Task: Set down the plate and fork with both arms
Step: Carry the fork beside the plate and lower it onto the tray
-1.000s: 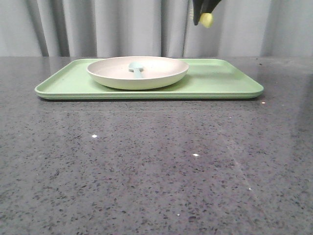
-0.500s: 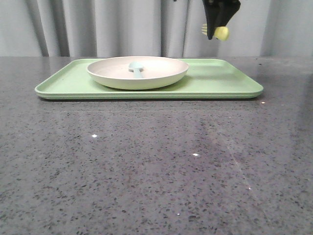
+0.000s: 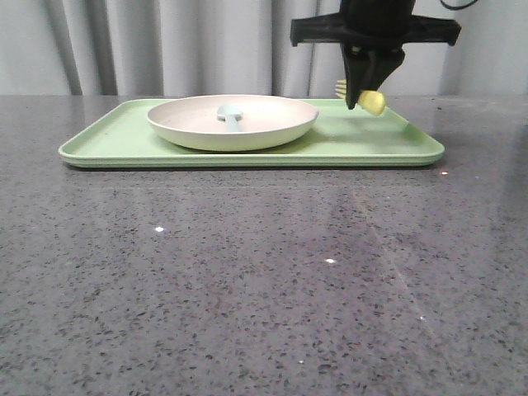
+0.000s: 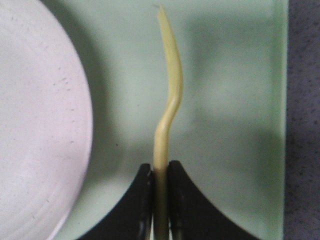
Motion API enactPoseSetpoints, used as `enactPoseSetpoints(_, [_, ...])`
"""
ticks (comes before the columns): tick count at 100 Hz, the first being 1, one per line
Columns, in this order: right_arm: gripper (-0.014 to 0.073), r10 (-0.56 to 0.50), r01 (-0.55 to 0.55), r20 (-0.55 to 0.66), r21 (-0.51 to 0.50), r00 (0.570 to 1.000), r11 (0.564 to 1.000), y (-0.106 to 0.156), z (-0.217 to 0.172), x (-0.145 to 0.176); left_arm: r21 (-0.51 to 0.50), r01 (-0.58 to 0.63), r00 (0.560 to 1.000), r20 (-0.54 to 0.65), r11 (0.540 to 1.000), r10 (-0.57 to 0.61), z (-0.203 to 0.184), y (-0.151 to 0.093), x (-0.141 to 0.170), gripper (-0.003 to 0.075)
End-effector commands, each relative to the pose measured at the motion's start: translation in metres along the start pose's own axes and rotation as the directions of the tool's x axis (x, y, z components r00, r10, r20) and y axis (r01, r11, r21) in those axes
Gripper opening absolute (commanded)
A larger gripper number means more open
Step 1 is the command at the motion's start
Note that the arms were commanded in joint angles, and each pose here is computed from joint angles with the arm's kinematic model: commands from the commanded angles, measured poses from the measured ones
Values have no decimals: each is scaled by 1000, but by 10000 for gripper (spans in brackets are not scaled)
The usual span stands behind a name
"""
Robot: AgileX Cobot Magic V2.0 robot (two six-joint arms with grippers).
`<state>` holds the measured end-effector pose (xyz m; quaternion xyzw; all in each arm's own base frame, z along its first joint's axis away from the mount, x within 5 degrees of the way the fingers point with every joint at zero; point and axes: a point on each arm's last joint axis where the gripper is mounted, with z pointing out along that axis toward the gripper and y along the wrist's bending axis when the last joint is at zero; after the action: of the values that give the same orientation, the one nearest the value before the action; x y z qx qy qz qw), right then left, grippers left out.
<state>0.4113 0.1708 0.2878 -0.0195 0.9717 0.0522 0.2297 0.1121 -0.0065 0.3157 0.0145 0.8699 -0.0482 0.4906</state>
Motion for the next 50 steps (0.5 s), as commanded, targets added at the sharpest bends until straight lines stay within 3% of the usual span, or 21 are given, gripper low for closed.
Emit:
enactPoseSetpoints(1, [-115, 10, -2, 126, -63, 992, 998, 0, -31, -9, -6, 12, 995, 101, 1000, -12, -5, 0, -14, 387])
enactPoseSetpoints(50, [-115, 21, -9, 137, -86, 990, 996, 0, -13, -1, -6, 12, 995, 101, 1000, -12, -5, 0, -14, 387])
